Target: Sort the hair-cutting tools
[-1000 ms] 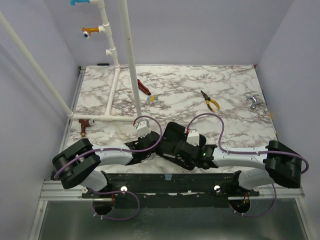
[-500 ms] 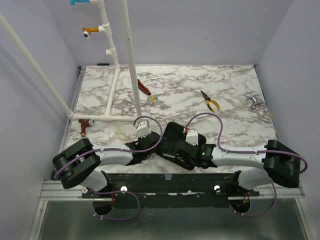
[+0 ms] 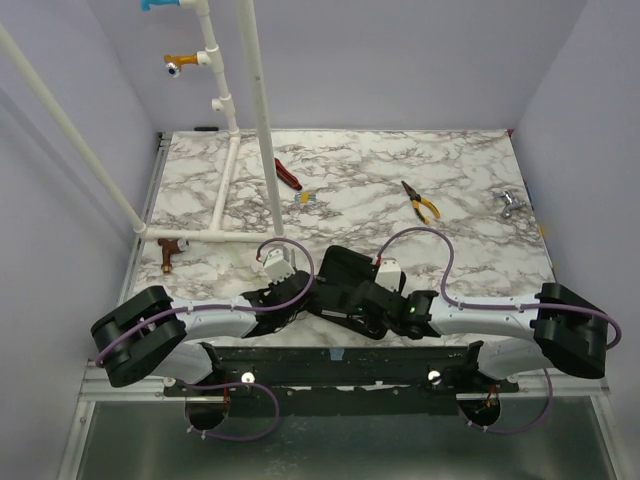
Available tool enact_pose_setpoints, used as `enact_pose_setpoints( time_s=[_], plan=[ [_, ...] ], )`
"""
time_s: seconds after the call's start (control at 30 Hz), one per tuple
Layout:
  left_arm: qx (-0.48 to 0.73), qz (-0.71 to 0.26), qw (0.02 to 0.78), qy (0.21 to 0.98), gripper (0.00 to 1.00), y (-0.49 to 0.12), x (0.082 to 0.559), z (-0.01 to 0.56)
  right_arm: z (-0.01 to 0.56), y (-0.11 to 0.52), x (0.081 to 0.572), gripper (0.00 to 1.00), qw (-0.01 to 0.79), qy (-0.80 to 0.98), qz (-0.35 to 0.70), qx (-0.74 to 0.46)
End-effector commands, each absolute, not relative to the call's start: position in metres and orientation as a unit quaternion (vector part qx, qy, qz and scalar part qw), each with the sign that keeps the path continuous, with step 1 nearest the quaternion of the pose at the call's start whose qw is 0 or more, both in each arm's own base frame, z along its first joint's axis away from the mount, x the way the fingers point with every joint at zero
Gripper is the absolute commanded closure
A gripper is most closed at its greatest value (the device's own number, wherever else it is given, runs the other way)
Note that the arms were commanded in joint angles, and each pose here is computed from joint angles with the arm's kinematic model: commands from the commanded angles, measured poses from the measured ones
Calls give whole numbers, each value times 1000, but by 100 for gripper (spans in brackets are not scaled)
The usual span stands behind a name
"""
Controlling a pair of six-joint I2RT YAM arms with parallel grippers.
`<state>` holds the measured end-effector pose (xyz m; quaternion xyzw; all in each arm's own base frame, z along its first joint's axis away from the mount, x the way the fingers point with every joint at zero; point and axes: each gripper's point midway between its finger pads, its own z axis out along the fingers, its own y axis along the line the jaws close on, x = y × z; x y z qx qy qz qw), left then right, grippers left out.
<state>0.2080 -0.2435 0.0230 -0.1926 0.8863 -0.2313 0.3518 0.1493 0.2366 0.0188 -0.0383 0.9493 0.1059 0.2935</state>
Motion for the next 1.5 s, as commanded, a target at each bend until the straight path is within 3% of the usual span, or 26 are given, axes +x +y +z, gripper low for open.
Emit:
enact_pose_setpoints(
  time_s=[0.0, 0.2, 0.5, 1.47],
  plan=[
    [-175, -205, 277, 922, 100, -238, 172, -6, 14, 280, 130, 64, 235, 949, 212, -8],
    [-183, -208, 268, 923, 100, -242, 171, -9, 13, 280, 125, 65, 219, 953, 210, -15],
    [-182, -235, 264, 918, 100, -253, 172, -4, 8, 294, 118, 79, 198, 951, 233, -36],
    [-156, -256, 251, 921, 100, -275, 168, -7, 25, 361, 142, 80, 223, 926, 302, -52]
  ],
)
